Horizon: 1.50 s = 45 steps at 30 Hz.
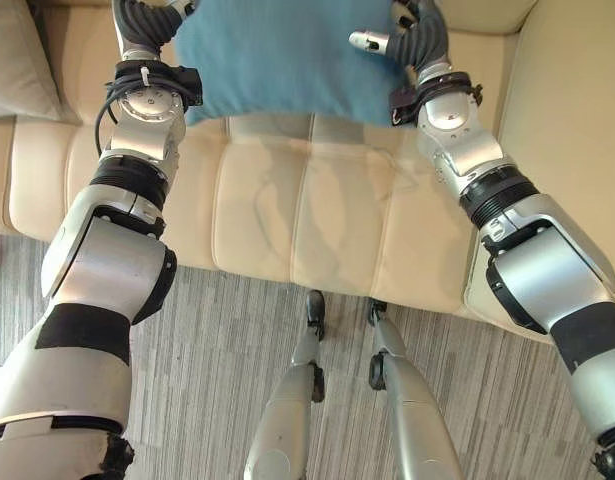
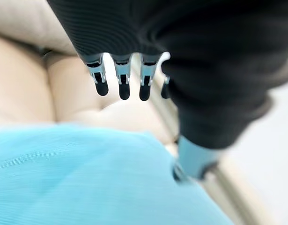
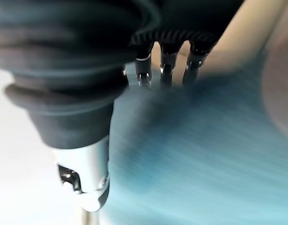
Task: Pick up all the scattered cushions and arrange them neatly on the sofa.
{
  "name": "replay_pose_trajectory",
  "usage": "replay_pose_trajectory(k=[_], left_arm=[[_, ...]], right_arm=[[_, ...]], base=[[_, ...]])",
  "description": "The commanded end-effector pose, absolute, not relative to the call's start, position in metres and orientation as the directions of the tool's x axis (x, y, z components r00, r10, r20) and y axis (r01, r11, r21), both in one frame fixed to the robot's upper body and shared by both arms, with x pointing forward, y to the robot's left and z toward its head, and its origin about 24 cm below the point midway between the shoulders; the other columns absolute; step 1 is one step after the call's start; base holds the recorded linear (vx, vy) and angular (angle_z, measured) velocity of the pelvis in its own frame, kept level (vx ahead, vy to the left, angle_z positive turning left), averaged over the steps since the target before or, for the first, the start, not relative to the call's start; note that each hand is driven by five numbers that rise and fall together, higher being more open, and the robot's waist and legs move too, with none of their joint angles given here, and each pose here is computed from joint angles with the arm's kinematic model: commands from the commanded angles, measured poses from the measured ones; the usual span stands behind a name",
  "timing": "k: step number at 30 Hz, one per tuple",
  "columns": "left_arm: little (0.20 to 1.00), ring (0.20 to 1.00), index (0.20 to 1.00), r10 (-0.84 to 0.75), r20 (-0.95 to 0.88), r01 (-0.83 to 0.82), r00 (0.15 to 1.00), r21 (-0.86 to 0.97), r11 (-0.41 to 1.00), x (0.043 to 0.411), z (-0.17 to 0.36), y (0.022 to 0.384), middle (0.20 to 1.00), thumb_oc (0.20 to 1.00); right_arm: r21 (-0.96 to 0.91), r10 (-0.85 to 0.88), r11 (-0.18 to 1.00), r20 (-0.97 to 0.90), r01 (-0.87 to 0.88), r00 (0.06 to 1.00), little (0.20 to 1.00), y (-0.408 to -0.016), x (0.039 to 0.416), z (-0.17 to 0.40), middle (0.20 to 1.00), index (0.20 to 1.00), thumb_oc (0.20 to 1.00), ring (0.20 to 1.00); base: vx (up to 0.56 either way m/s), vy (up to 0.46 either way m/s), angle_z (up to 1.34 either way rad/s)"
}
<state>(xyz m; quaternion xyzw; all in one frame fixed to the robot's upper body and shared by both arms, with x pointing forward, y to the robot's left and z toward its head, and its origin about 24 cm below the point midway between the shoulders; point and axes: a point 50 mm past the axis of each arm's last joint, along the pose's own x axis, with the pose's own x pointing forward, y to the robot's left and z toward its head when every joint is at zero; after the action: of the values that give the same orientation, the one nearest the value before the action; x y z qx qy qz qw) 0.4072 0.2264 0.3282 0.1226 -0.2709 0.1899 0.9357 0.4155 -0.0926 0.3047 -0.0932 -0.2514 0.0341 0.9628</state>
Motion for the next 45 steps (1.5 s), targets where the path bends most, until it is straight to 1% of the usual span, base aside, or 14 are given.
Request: replay_pose_trajectory(k=[1, 5, 13, 17, 18, 19, 22, 23, 26, 27, 30, 34, 38, 45], left_arm=[[1.0, 1.0, 1.0, 0.284, 0.62, -0.436, 0.732, 0.105, 0.894, 0.397, 0.35, 0.239, 1.0, 1.0], [1.0, 1.0, 1.0, 0.312, 0.546, -0.437, 0.777, 0.113, 0.892, 0.397, 0.301, 0.259, 1.0, 1.0], [1.0, 1.0, 1.0, 0.264, 0.603, -0.343, 0.753, 0.017, 0.939, 0.376, 0.266, 0.26, 1.0, 1.0], [1.0, 1.0, 1.0, 0.25, 0.534, -0.279, 0.807, -0.029, 0.96, 0.359, 0.22, 0.269, 1.0, 1.0], [1.0, 1.0, 1.0, 0.251, 0.499, -0.276, 0.83, -0.025, 0.961, 0.354, 0.203, 0.272, 1.0, 1.0], [1.0, 1.0, 1.0, 0.228, 0.361, -0.266, 0.904, 0.059, 0.962, 0.326, 0.144, 0.285, 1.0, 1.0], [1.0, 1.0, 1.0, 0.227, 0.08, -0.235, 0.971, 0.108, 0.966, 0.276, 0.056, 0.291, 1.0, 1.0], [1.0, 1.0, 1.0, 0.233, -0.061, -0.219, 0.971, 0.181, 0.959, 0.248, 0.02, 0.295, 1.0, 1.0], [1.0, 1.0, 1.0, 0.246, -0.217, -0.202, 0.945, 0.205, 0.958, 0.213, -0.018, 0.295, 1.0, 1.0], [1.0, 1.0, 1.0, 0.241, -0.358, -0.179, 0.902, 0.199, 0.964, 0.184, -0.049, 0.289, 1.0, 1.0], [1.0, 1.0, 1.0, 0.217, -0.515, -0.106, 0.829, 0.237, 0.966, 0.144, -0.082, 0.28, 1.0, 1.0], [1.0, 1.0, 1.0, 0.224, -0.542, -0.1, 0.81, 0.249, 0.963, 0.14, -0.088, 0.281, 1.0, 1.0], [1.0, 1.0, 1.0, 0.249, -0.598, -0.098, 0.762, 0.274, 0.957, 0.136, -0.1, 0.281, 1.0, 1.0], [1.0, 1.0, 1.0, 0.28, -0.584, -0.169, 0.762, 0.238, 0.956, 0.142, -0.101, 0.278, 1.0, 1.0]], right_arm=[[-0.111, 0.161, 0.987, 0.6, -0.118, 0.783, 1.0, -0.073, 0.402, 0.345, 1.0, 1.0, 1.0, 1.0], [-0.1, 0.166, 0.986, 0.591, -0.133, 0.79, 1.0, -0.083, 0.402, 0.318, 1.0, 1.0, 1.0, 1.0], [-0.149, 0.187, 0.982, 0.655, -0.117, 0.732, 1.0, -0.101, 0.385, 0.305, 1.0, 1.0, 1.0, 1.0], [-0.223, 0.234, 0.968, 0.629, -0.117, 0.741, 1.0, -0.118, 0.373, 0.276, 1.0, 1.0, 1.0, 1.0], [-0.248, 0.25, 0.961, 0.607, -0.119, 0.755, 1.0, -0.123, 0.37, 0.263, 1.0, 1.0, 1.0, 1.0], [-0.358, 0.305, 0.925, 0.496, -0.128, 0.813, 1.0, -0.145, 0.355, 0.214, 1.0, 1.0, 1.0, 1.0], [-0.49, 0.361, 0.852, 0.292, -0.186, 0.886, 1.0, -0.172, 0.316, 0.137, 1.0, 1.0, 1.0, 1.0], [-0.495, 0.355, 0.838, 0.175, -0.23, 0.918, 1.0, -0.186, 0.292, 0.101, 1.0, 1.0, 1.0, 1.0], [-0.48, 0.325, 0.83, 0.004, -0.283, 0.946, 1.0, -0.201, 0.264, 0.056, 1.0, 1.0, 1.0, 1.0], [-0.415, 0.29, 0.847, -0.16, -0.331, 0.944, 1.0, -0.209, 0.238, 0.014, 1.0, 1.0, 1.0, 1.0], [-0.353, 0.233, 0.866, -0.341, -0.354, 0.911, 1.0, -0.217, 0.205, -0.03, 1.0, 1.0, 1.0, 1.0], [-0.334, 0.205, 0.878, -0.386, -0.344, 0.899, 1.0, -0.218, 0.198, -0.043, 1.0, 1.0, 1.0, 1.0], [-0.198, 0.107, 0.952, -0.503, -0.235, 0.857, 1.0, -0.217, 0.177, -0.078, 1.0, 1.0, 1.0, 1.0], [-0.17, 0.063, 0.972, -0.486, -0.165, 0.872, 1.0, -0.218, 0.182, -0.077, 1.0, 1.0, 1.0, 1.0]], base=[[-0.02, 0.001, 0.05], [-0.01, 0.0, 0.01], [-0.02, 0.005, -0.05], [-0.01, 0.018, -0.12], [0.06, 0.074, -0.04], [0.1, 0.088, 0.02], [0.12, 0.127, -0.11], [0.07, 0.096, -0.15], [0.03, 0.11, -0.17], [0.0, 0.148, -0.23], [-0.06, 0.156, -0.12], [-0.19, 0.047, -0.5], [-0.32, -0.048, 0.0], [-0.18, -0.155, -0.11]])
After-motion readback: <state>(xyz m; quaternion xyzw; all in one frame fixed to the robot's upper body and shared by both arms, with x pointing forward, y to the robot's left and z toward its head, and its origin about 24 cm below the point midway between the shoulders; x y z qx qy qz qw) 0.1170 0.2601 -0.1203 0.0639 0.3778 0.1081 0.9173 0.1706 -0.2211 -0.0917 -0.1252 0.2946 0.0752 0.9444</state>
